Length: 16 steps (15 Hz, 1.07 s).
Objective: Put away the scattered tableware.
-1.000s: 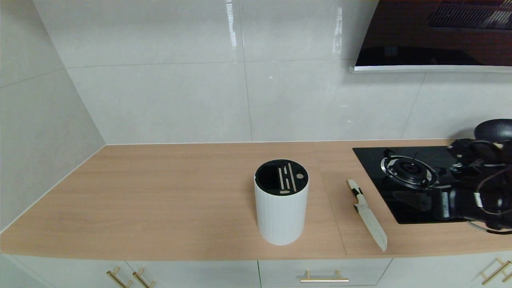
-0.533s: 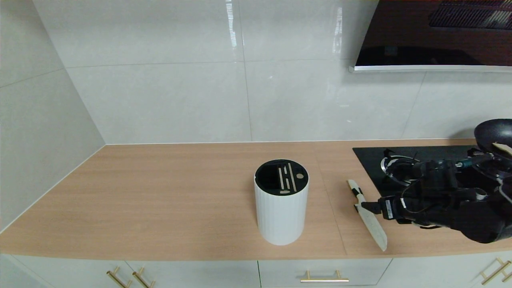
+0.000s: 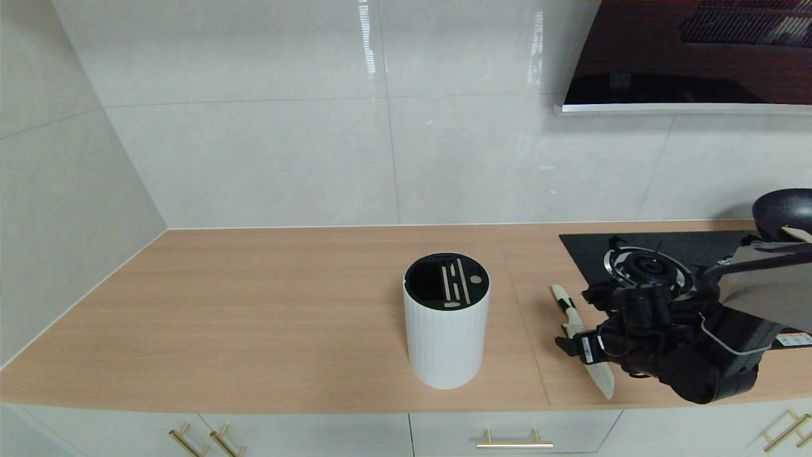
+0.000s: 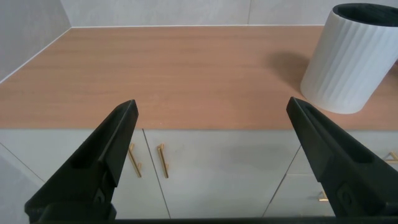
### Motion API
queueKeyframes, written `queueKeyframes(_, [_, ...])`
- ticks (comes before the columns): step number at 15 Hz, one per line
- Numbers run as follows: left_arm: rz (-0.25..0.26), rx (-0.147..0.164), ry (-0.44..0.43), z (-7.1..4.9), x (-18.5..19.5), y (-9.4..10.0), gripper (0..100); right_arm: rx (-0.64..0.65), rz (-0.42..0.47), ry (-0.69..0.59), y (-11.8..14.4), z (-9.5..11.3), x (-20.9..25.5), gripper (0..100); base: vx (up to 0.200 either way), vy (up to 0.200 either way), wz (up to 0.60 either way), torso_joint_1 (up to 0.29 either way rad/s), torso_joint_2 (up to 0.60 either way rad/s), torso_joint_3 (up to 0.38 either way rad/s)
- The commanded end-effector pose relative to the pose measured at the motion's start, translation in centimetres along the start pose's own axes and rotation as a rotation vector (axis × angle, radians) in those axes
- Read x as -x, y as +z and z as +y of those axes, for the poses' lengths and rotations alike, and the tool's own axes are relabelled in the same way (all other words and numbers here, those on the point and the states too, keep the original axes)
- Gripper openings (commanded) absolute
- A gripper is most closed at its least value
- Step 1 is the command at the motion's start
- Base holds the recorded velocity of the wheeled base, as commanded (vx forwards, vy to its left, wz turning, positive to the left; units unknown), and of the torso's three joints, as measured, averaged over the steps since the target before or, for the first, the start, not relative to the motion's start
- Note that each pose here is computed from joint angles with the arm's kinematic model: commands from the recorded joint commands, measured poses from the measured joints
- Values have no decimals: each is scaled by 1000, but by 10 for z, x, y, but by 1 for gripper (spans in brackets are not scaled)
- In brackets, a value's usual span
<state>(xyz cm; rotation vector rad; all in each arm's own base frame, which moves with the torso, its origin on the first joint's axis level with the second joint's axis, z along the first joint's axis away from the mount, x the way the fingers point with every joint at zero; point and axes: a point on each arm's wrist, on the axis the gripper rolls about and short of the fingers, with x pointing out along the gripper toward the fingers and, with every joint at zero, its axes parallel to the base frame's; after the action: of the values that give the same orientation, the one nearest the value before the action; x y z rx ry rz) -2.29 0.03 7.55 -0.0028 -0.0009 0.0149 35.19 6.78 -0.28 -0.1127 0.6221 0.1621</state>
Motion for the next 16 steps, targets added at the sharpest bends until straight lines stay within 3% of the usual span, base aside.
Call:
queueKeyframes(1, [1, 0, 0, 0, 0, 0, 100, 2, 12, 1, -6, 1, -9, 100, 0, 0, 0, 0, 0, 0])
queueKeyframes(16, [1, 0, 0, 0, 0, 0, 100, -25, 6, -36, -8, -2, -36, 100, 0, 0, 0, 0, 0, 0])
